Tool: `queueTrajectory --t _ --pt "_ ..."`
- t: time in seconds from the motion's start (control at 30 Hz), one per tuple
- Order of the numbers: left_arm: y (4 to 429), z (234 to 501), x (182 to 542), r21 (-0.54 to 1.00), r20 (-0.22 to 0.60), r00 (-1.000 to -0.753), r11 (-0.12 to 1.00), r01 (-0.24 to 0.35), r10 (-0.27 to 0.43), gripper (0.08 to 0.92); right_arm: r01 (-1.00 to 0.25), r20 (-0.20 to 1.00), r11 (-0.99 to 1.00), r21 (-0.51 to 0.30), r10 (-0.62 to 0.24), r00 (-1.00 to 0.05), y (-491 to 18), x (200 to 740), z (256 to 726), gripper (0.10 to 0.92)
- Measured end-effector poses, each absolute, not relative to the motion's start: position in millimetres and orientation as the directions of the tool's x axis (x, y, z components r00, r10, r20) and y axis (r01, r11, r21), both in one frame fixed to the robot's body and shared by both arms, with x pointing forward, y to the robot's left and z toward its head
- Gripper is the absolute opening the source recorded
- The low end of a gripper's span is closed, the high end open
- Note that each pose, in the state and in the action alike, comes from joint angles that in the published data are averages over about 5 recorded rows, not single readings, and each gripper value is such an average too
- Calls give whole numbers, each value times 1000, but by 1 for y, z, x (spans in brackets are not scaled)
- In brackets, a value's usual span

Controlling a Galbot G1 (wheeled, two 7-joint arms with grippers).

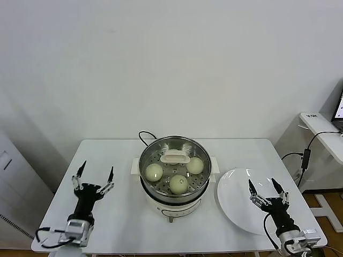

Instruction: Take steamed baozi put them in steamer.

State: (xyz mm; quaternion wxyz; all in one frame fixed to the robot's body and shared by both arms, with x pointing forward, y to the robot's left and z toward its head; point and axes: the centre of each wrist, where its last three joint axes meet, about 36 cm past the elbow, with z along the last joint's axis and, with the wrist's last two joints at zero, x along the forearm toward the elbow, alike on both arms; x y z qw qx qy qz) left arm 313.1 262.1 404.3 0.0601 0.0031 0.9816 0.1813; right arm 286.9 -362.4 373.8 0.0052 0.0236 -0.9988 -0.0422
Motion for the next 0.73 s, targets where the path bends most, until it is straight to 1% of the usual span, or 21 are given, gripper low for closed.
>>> queueTrajectory --t 0.13,0.33,0.73 --pt "269 395 303 327 -142 -990 944 -38 10 823 -50 6 996 80 -51 -999 -359 283 373 823" --pt "276 385 289 300 -156 -988 953 -49 -2 823 -53 3 996 71 -53 -999 -356 275 370 823" --pt "283 373 271 269 -148 -989 962 -43 -3 823 -60 6 996 73 -60 -998 -350 259 367 823"
